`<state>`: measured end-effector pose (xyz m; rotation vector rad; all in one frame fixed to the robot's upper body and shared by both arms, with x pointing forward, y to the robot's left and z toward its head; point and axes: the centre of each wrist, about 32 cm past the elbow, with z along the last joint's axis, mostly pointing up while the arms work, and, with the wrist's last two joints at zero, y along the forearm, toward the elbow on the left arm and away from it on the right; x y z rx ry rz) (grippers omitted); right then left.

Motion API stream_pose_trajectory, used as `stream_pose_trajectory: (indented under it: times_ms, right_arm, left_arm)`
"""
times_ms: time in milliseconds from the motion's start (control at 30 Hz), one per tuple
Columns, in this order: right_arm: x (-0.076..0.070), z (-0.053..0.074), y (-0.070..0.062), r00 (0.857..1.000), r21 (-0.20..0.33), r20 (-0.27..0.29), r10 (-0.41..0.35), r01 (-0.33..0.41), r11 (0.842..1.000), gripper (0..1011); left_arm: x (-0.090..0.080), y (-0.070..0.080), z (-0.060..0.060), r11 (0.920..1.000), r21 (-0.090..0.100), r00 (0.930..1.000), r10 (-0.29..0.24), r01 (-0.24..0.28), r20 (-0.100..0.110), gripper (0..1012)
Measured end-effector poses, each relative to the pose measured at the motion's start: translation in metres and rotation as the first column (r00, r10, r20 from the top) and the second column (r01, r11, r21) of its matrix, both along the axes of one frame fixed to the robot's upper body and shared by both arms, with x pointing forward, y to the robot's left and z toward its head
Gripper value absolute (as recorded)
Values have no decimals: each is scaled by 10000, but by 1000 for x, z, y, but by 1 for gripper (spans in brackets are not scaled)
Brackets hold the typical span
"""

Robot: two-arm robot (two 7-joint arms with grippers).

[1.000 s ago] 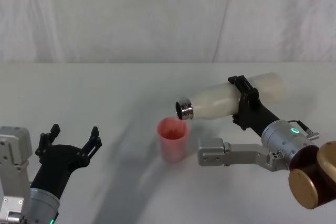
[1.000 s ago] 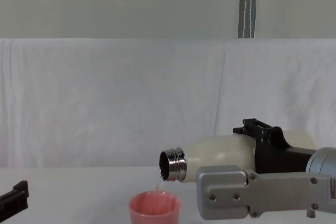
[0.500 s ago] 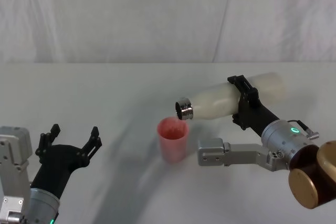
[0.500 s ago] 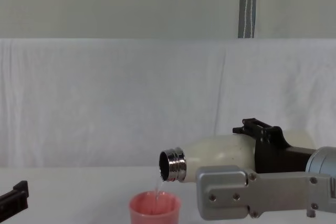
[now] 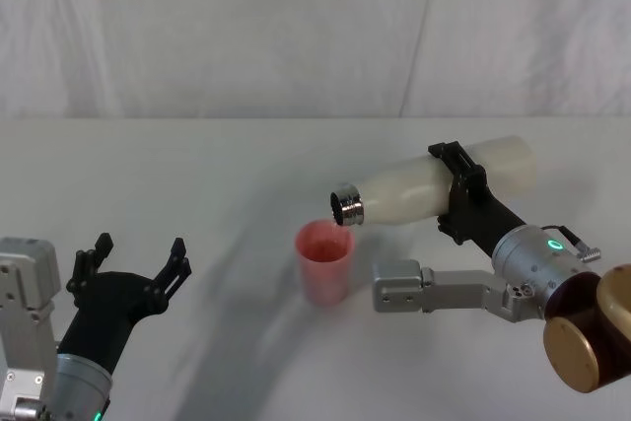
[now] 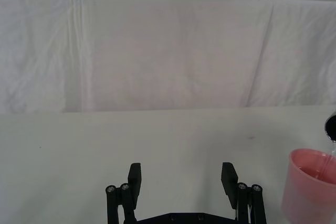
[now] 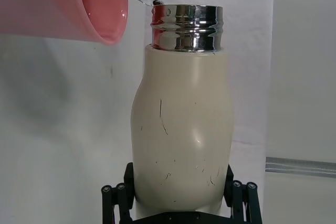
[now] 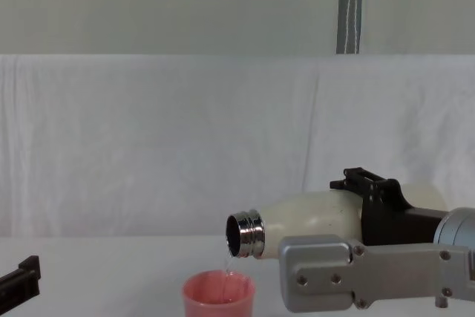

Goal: Grasp the thermos with one hand and pour water into the cup lid.

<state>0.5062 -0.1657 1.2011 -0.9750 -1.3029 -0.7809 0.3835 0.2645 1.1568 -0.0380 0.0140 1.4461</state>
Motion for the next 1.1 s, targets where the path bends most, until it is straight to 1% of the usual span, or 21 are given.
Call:
stream_pose_trajectory:
  times_ms: [900, 1033, 1100]
  right_arm:
    - [0, 0, -1, 10000, -2, -16, -46, 46, 10000, 962]
    - [0, 0, -2, 9999, 150, -77, -82, 83, 9999, 962]
    - [0, -1, -2, 9998, 383, -172, -109, 116, 9992, 962]
  left_arm:
    - [0, 0, 0, 10000, 0, 10000, -1, 1, 0, 1001]
    - [0, 0, 0, 10000, 1, 10000, -1, 1, 0, 1001]
    - [0, 0, 0, 10000, 0, 10000, 0, 0, 0, 1001]
